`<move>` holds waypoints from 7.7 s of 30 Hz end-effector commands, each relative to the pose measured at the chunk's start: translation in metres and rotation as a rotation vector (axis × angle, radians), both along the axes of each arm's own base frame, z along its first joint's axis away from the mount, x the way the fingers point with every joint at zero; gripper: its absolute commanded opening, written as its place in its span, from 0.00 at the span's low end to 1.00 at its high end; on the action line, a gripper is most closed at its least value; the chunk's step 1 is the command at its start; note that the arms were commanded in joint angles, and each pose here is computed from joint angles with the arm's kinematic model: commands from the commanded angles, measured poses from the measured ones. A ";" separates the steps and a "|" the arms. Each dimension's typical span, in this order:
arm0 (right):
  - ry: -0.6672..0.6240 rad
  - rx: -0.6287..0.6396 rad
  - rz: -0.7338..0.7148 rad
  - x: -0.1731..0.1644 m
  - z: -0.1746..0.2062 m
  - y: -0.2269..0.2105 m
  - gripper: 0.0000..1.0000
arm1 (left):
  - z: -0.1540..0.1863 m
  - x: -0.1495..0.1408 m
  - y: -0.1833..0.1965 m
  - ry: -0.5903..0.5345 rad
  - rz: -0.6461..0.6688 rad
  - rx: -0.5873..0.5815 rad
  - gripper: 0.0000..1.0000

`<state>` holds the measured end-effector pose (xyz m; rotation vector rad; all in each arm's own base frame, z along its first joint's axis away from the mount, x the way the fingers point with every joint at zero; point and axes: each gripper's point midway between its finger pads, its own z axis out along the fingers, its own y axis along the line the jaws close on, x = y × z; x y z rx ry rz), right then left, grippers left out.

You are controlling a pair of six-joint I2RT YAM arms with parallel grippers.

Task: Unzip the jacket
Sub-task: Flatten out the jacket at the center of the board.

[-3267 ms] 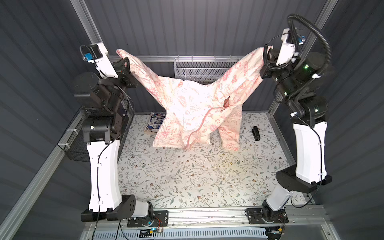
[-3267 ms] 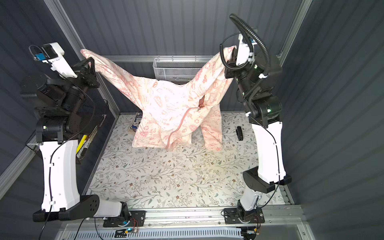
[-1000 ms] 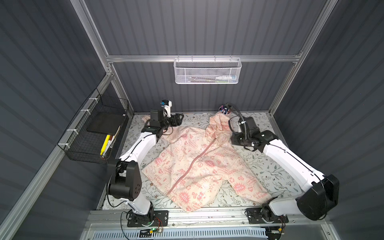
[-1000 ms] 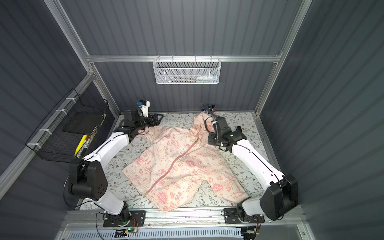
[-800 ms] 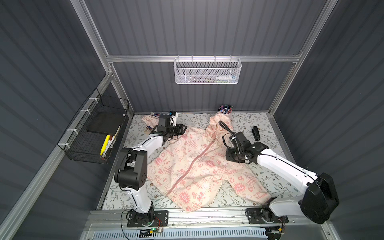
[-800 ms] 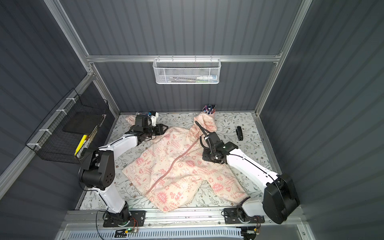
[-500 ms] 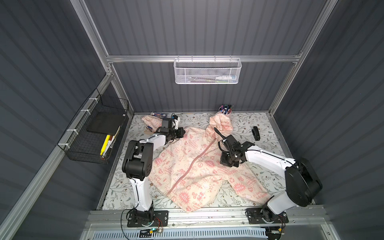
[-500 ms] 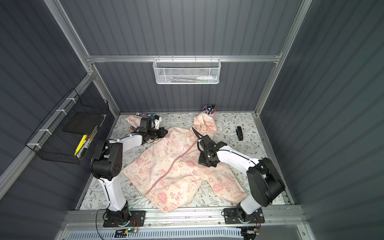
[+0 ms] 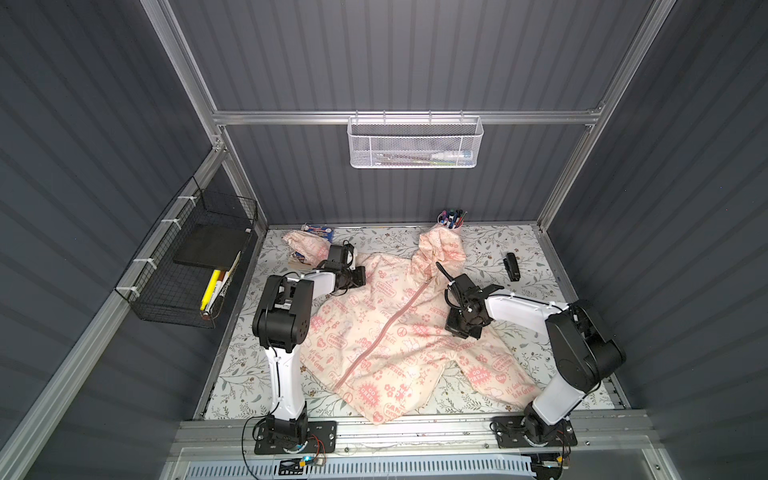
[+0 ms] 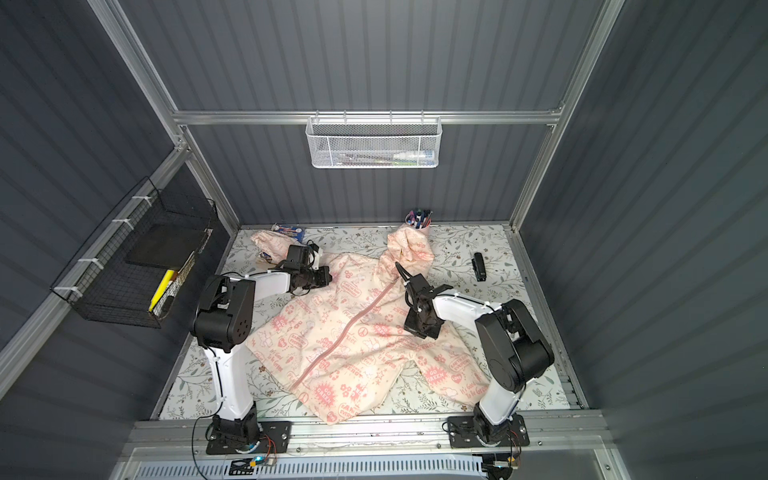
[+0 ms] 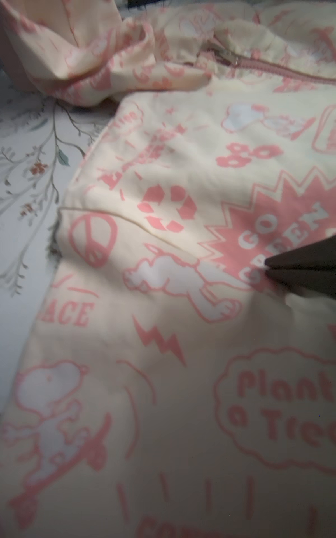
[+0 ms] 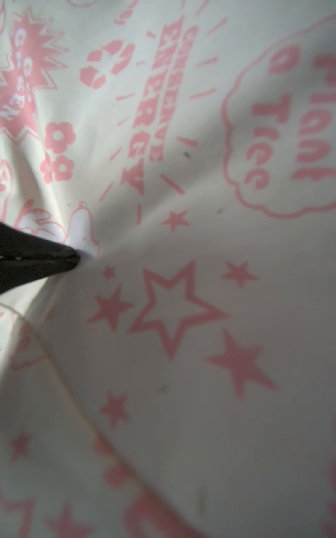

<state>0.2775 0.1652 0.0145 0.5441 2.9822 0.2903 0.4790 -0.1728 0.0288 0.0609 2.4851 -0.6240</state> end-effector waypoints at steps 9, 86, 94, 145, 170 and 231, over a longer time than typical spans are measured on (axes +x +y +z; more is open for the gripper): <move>0.052 -0.065 -0.068 0.018 -0.027 -0.044 0.00 | -0.026 -0.077 0.039 0.162 0.154 0.073 0.00; -0.249 -0.250 -0.481 0.050 0.097 -0.203 0.72 | 0.106 -0.006 -0.076 -0.208 -0.129 -0.042 0.41; -0.231 -0.189 -0.630 0.020 0.089 -0.233 0.94 | 0.119 -0.025 -0.166 -0.274 -0.318 -0.138 0.57; -0.414 0.060 0.418 0.098 0.131 0.013 0.67 | 0.095 -0.048 -0.115 -0.199 -0.255 -0.282 0.66; -0.143 -0.025 0.530 0.148 0.076 -0.034 0.74 | 0.074 -0.079 -0.179 -0.095 -0.304 -0.324 0.36; -0.200 -0.604 -0.827 -0.012 0.079 -0.287 0.15 | 0.024 -0.053 -0.125 0.045 -0.192 -0.207 0.40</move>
